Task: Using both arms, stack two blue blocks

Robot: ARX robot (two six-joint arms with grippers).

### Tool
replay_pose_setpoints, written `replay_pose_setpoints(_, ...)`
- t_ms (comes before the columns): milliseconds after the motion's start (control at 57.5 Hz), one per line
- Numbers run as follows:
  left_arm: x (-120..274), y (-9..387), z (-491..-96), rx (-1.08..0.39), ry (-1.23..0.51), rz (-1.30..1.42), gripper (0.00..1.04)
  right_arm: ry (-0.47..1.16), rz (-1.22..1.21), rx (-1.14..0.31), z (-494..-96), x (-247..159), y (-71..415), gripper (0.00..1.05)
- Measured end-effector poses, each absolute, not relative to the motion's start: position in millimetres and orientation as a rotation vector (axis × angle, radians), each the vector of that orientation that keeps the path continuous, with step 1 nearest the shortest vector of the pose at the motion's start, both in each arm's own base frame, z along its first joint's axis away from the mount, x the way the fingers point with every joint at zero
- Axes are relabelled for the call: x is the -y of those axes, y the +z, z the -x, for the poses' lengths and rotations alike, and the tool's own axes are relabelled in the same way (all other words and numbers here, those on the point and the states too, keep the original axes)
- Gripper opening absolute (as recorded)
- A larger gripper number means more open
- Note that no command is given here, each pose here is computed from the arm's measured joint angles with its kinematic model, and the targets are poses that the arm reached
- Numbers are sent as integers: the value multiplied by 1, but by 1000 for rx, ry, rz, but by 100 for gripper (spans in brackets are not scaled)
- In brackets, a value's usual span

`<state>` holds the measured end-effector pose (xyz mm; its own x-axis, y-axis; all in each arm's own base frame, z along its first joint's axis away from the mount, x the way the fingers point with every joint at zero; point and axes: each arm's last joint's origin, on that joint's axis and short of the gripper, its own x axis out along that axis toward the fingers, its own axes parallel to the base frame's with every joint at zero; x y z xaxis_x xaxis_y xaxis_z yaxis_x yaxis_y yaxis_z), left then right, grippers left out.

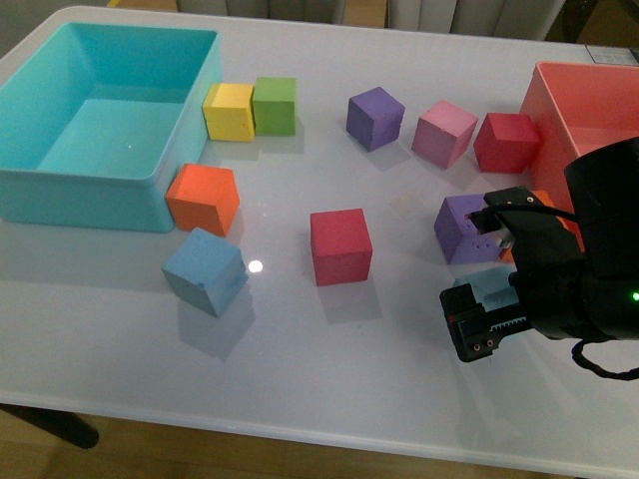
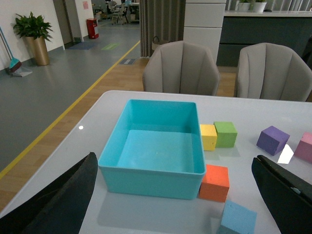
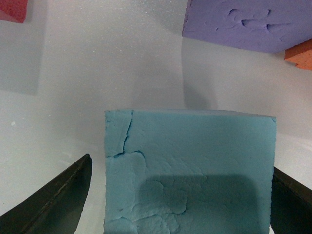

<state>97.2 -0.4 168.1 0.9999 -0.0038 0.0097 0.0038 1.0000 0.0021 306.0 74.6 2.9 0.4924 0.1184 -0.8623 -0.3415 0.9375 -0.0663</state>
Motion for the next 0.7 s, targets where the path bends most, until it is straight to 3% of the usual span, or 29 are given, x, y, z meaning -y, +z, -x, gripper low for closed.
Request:
replay_pose_setpoints(209, 0, 168, -97, 10, -4, -2, 96, 281, 255, -1023, -305, -74, 4, 62)
replay_pose_setpoints(296, 0, 168, -97, 10, -4, -2, 96, 297, 277, -1011, -303, -74, 10, 54)
replay_pose_setpoints(539, 0, 168, -97, 10, -4, -2, 96, 369, 279, -941, -307, -77, 51, 49)
replay_pose_setpoints(695, 0, 168, -97, 10, -4, -2, 96, 384, 240, -851, -334, -94, 83, 48)
